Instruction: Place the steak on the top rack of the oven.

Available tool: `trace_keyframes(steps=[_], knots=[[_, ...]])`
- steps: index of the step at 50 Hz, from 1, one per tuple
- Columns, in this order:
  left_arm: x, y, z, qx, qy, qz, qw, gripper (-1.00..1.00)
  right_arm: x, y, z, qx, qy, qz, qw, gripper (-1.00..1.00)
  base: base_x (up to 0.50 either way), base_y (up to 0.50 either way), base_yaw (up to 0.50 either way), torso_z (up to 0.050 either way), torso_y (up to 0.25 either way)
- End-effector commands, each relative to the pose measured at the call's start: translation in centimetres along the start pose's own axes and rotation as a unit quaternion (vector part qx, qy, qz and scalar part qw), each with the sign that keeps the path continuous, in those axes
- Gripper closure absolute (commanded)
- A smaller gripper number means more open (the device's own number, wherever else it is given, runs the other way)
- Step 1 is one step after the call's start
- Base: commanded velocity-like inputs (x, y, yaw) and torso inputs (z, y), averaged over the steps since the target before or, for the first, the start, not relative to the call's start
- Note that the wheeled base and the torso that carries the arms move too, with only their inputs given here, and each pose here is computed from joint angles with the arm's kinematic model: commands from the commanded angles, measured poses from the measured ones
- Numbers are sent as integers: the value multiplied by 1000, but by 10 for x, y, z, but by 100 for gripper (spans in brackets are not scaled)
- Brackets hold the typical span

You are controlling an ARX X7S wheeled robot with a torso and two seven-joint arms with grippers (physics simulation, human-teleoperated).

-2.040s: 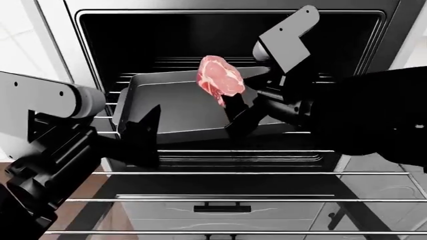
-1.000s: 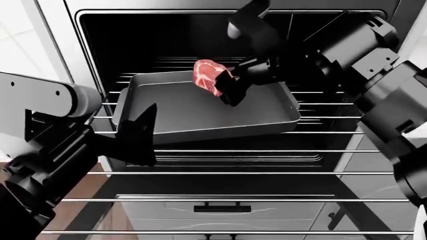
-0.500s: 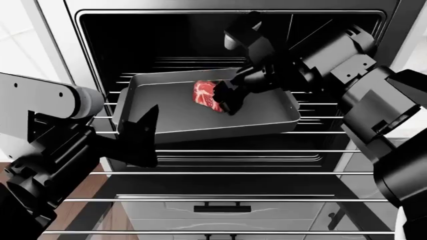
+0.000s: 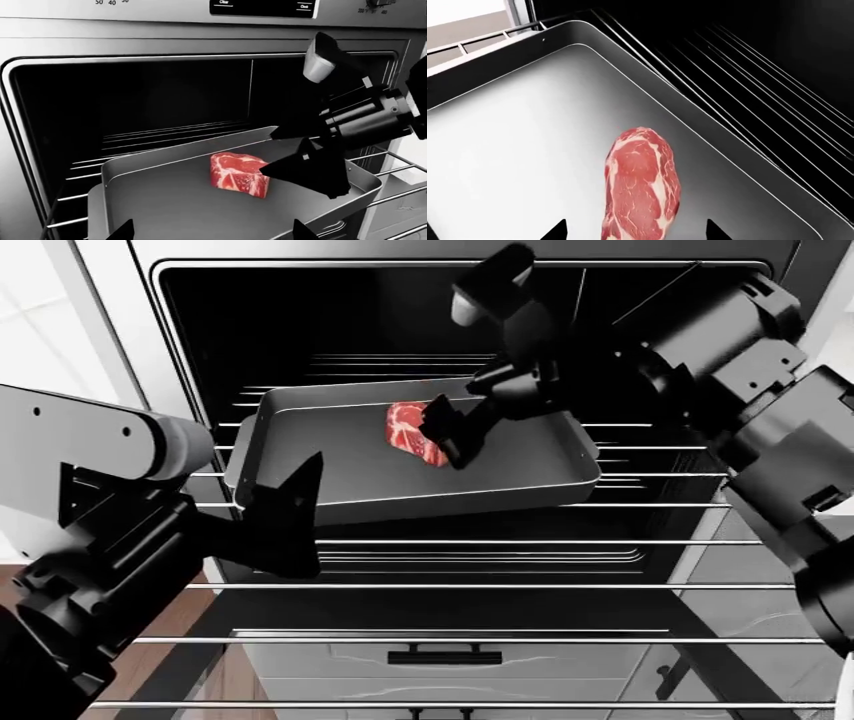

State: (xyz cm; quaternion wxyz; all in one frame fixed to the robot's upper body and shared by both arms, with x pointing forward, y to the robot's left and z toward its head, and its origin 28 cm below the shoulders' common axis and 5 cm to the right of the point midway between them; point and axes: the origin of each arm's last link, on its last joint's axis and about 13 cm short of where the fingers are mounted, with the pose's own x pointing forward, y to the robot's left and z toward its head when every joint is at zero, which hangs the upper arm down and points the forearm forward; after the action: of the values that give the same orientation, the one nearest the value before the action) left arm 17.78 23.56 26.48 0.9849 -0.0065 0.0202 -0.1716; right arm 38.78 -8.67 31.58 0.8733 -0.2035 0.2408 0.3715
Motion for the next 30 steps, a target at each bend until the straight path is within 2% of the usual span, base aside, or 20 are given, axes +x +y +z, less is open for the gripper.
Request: trace_keyframes(steps=[1, 15, 23, 30], knots=[[-1, 0, 2, -5, -5, -3, 1000, -100, -20, 17, -4, -13, -14, -8, 1000, -100, 0, 0, 0, 0, 0], [-3, -3, 3, -3, -10, -13, 1000, -100, -55, 49, -19, -20, -67, -40, 997, -100, 0, 0, 0, 0, 0], [-1, -4, -2, -6, -5, -19, 1000, -100, -67, 60, -29, -15, -95, -64, 993, -100, 0, 0, 0, 0, 0], [-2, -4, -3, -3, -14, -21, 1000, -100, -76, 77, -41, -19, -114, -74, 991, -100, 0, 0, 0, 0, 0]])
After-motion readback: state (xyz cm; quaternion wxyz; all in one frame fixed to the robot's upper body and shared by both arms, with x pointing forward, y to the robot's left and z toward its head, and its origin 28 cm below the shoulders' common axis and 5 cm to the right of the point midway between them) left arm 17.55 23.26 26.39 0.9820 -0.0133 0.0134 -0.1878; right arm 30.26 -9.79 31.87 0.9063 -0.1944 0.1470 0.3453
